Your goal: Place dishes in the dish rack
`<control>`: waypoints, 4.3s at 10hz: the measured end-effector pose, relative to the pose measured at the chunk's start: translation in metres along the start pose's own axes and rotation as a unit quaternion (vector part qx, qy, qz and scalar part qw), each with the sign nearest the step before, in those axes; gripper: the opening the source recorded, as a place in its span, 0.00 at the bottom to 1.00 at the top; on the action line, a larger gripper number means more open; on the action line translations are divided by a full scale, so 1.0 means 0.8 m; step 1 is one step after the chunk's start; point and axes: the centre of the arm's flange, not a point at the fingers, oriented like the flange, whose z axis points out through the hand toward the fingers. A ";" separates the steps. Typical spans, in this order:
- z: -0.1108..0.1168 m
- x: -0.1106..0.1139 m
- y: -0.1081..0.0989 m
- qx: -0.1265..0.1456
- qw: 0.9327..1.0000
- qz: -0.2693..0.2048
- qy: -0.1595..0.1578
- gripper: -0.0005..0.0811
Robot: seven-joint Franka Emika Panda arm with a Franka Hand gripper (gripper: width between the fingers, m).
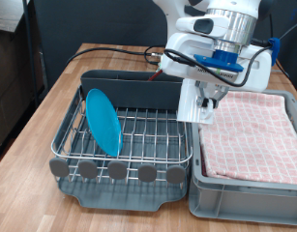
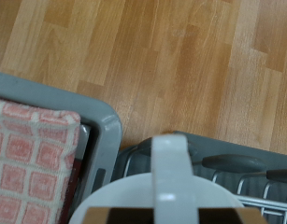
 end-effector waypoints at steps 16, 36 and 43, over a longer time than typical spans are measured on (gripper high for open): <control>0.072 0.045 -0.009 -0.006 1.000 0.006 -0.024 0.09; 0.168 0.067 -0.017 -0.074 0.991 0.005 -0.112 0.09; 0.174 0.067 -0.020 -0.059 0.994 0.014 -0.089 0.41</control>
